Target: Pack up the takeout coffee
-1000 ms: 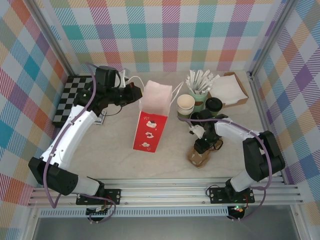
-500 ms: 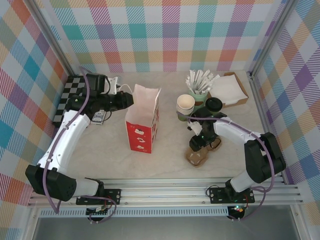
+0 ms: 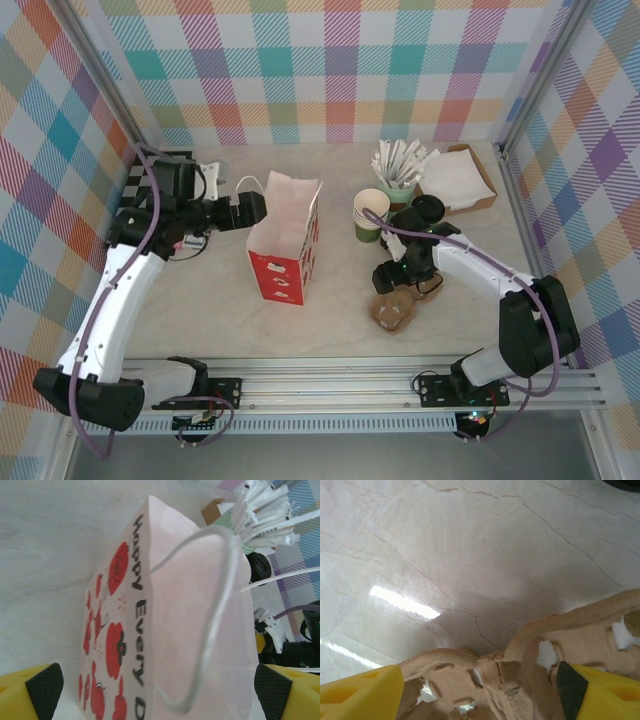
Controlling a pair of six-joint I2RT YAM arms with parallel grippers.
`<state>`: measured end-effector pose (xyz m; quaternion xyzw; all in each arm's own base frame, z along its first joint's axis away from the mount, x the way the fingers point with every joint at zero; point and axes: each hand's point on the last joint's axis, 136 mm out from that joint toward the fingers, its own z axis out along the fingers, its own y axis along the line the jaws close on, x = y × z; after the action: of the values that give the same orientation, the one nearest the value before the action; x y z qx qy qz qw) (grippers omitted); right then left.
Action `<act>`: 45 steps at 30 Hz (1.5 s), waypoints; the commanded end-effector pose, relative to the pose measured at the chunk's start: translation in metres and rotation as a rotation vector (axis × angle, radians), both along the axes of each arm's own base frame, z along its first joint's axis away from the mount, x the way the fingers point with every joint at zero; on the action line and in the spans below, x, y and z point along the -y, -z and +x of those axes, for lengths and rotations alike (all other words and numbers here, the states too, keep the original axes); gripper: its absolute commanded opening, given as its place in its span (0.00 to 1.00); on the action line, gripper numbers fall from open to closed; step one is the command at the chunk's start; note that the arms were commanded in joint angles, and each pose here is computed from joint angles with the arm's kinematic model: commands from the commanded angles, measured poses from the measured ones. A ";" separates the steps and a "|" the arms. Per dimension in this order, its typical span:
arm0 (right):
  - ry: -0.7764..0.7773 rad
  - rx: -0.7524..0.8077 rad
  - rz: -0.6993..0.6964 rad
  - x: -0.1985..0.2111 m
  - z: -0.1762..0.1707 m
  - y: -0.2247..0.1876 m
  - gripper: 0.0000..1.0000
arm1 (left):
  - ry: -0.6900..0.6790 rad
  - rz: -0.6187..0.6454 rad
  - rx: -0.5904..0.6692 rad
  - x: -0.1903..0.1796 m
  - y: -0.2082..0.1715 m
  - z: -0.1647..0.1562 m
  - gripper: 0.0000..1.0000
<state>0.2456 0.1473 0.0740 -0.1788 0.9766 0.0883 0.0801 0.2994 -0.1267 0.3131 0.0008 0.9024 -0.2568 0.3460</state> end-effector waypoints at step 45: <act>0.109 -0.044 -0.161 -0.022 -0.056 0.053 0.62 | -0.328 0.130 -0.024 -0.062 0.024 -0.018 1.00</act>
<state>0.1810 0.1730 0.0171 -0.1472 0.9880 0.0346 0.0314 0.2917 -0.0733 0.2950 -0.1138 0.9059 -0.1515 0.3789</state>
